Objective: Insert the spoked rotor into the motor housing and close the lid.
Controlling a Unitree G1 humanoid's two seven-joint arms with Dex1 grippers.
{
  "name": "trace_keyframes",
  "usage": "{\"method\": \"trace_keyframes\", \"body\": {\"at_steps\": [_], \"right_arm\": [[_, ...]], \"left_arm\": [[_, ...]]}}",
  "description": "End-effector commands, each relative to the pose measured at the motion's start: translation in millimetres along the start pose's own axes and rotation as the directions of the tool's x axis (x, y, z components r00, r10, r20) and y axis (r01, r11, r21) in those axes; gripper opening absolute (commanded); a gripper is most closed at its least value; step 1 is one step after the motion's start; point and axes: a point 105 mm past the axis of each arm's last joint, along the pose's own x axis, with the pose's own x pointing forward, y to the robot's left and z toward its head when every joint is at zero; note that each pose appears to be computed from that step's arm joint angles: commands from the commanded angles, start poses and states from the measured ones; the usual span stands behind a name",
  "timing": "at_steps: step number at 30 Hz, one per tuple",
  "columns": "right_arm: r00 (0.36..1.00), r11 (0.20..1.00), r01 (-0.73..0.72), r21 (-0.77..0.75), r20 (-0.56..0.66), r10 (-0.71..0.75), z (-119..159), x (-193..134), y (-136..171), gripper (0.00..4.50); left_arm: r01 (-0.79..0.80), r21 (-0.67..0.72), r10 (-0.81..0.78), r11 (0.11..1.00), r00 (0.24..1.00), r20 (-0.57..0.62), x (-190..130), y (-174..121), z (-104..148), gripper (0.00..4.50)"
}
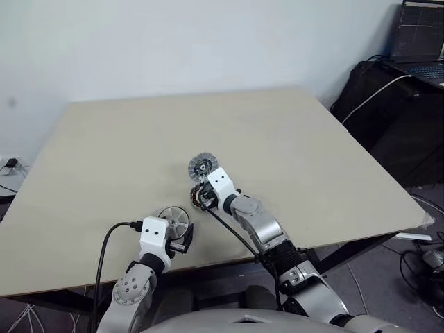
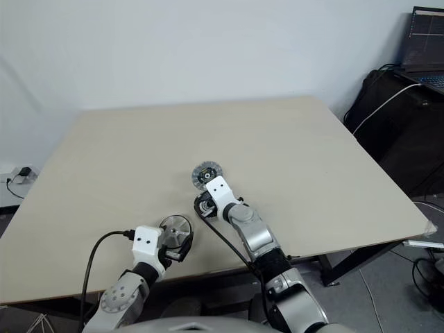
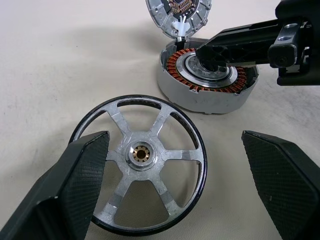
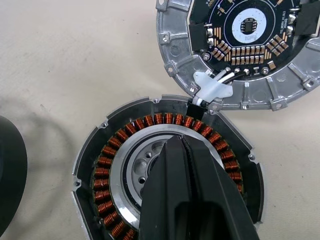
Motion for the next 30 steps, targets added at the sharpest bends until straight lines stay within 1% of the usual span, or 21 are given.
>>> {"method": "trace_keyframes", "body": {"at_steps": [1, 15, 23, 30], "right_arm": [[0.999, 1.000, -0.013, -0.023, 0.043, 0.014, 15, 4, 4, 0.04], [0.998, 0.998, -0.041, -0.041, 0.049, 0.043, 18, 8, 11, 0.04], [0.997, 0.999, -0.013, -0.030, 0.082, 0.015, 25, 3, 2, 0.04], [0.996, 0.999, -0.013, -0.030, 0.092, 0.016, 27, 2, 2, 0.04]], "left_arm": [[-0.006, 0.009, 0.006, 1.000, 0.999, 0.041, 0, 1, 8, 4.50], [-0.007, 0.004, 0.007, 1.000, 0.999, 0.036, 0, 0, 6, 4.50], [-0.001, 0.004, 0.001, 1.000, 0.999, 0.036, 0, 0, 7, 4.50], [0.004, 0.002, -0.005, 1.000, 0.999, 0.034, 1, -1, 6, 4.50]]}}
